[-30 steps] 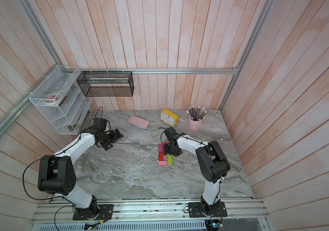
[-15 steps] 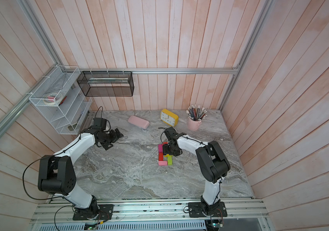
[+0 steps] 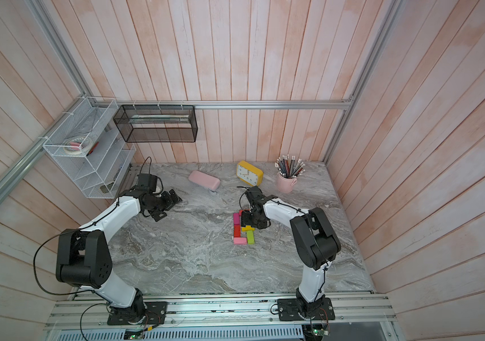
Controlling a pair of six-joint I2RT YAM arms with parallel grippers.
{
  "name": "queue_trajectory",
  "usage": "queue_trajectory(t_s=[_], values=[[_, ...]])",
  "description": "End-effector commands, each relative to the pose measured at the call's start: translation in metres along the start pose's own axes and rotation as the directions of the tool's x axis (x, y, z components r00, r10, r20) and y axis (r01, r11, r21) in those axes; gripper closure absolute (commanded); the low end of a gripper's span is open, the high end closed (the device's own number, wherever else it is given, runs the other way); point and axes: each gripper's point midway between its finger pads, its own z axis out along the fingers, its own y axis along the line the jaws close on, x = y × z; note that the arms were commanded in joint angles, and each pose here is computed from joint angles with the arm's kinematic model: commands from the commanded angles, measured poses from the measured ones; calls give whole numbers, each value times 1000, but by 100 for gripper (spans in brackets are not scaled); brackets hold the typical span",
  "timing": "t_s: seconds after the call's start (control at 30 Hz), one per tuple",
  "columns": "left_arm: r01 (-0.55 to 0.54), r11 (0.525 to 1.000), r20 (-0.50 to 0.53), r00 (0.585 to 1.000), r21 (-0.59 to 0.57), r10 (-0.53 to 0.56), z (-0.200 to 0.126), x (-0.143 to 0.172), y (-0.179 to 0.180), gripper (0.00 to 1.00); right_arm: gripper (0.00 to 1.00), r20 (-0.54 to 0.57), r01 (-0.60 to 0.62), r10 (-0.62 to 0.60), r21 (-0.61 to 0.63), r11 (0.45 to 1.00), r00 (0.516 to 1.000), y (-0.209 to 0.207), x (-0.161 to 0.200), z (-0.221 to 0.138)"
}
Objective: Assemble the number 6 with building blocks
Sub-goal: Assemble the building block at the center of the board, then adjust the building block at the center of the board.
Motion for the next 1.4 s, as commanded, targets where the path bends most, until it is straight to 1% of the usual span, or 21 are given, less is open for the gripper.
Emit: queue_trajectory(t_s=[0.0,0.33,0.73,0.87,1.0,1.07,1.2,1.37], values=[[-16,1000,-12,1000,-12,15,6,2,2,2,27,11,-35,36,-69,997,999,6,-1,-9],[-16,1000,-14,1000,-13,16,6,5,4,2,28,-29,-54,50,-164,985,998,16,5,-11],[-18,1000,-12,1000,-10,18,5,6,5,2,28,-20,-74,71,-191,979,997,17,5,-16],[-19,1000,-13,1000,-6,19,5,7,5,2,28,3,-81,82,-164,983,997,12,3,-18],[-20,1000,-13,1000,-6,20,5,8,6,2,28,40,-114,117,-82,990,992,-6,1,-23],[-21,1000,-14,1000,-8,21,5,9,6,2,28,44,-132,135,-63,989,990,-11,4,-27],[-24,1000,-14,1000,-9,24,4,10,7,2,28,4,-165,166,-73,984,986,-13,16,-29],[-27,1000,-15,1000,-6,27,5,10,7,2,28,-68,-224,215,-156,962,974,-4,33,-27]])
